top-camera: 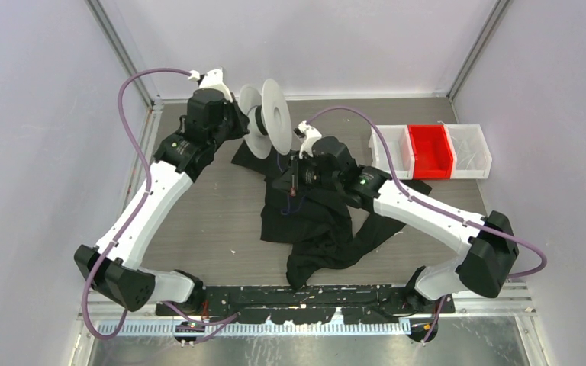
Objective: Wrap the cables
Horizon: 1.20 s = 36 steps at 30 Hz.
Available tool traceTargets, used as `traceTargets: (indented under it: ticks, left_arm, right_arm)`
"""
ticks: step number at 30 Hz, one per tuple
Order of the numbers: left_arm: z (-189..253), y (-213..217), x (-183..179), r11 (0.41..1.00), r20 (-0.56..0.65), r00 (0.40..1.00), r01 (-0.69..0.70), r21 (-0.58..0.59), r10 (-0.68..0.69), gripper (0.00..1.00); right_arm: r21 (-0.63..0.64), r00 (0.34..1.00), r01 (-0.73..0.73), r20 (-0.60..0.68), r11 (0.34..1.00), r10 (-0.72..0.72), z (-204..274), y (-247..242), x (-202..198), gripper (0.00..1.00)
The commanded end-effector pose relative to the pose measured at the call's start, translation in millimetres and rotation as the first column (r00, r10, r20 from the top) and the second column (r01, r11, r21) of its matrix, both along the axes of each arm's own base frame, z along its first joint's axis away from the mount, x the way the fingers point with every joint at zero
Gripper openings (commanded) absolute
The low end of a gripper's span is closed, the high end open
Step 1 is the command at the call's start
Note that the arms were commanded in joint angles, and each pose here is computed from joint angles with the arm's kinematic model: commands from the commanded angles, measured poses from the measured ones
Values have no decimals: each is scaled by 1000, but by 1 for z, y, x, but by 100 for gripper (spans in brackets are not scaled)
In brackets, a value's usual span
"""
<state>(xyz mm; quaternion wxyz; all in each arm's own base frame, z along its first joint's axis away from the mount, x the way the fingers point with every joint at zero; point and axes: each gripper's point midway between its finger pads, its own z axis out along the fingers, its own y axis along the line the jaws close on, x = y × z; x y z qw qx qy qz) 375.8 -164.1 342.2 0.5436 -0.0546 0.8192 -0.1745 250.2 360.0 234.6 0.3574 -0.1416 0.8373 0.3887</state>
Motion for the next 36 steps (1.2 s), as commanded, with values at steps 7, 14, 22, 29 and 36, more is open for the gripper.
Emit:
traceTargets:
  ticks: [7, 14, 22, 29, 36]
  left_arm:
    - [46, 10, 4, 998, 181, 983, -41, 42, 33, 0]
    - [38, 14, 2, 994, 169, 985, -36, 102, 19, 0]
    - [28, 13, -1, 988, 144, 989, 3, 155, -25, 0]
    - [12, 10, -2, 973, 95, 992, 57, 226, -80, 0]
    - [0, -6, -16, 932, 50, 968, 222, 287, -246, 0]
  right_arm:
    - [496, 944, -290, 8, 818, 330, 90, 65, -40, 12]
    - [609, 933, -328, 92, 722, 347, 141, 66, -39, 15]
    - [577, 958, -283, 200, 766, 204, 183, 38, -13, 10]
    - [502, 942, -282, 306, 818, 137, 208, 17, 5, 1]
    - [476, 929, -287, 349, 831, 121, 222, -1, 31, 12]
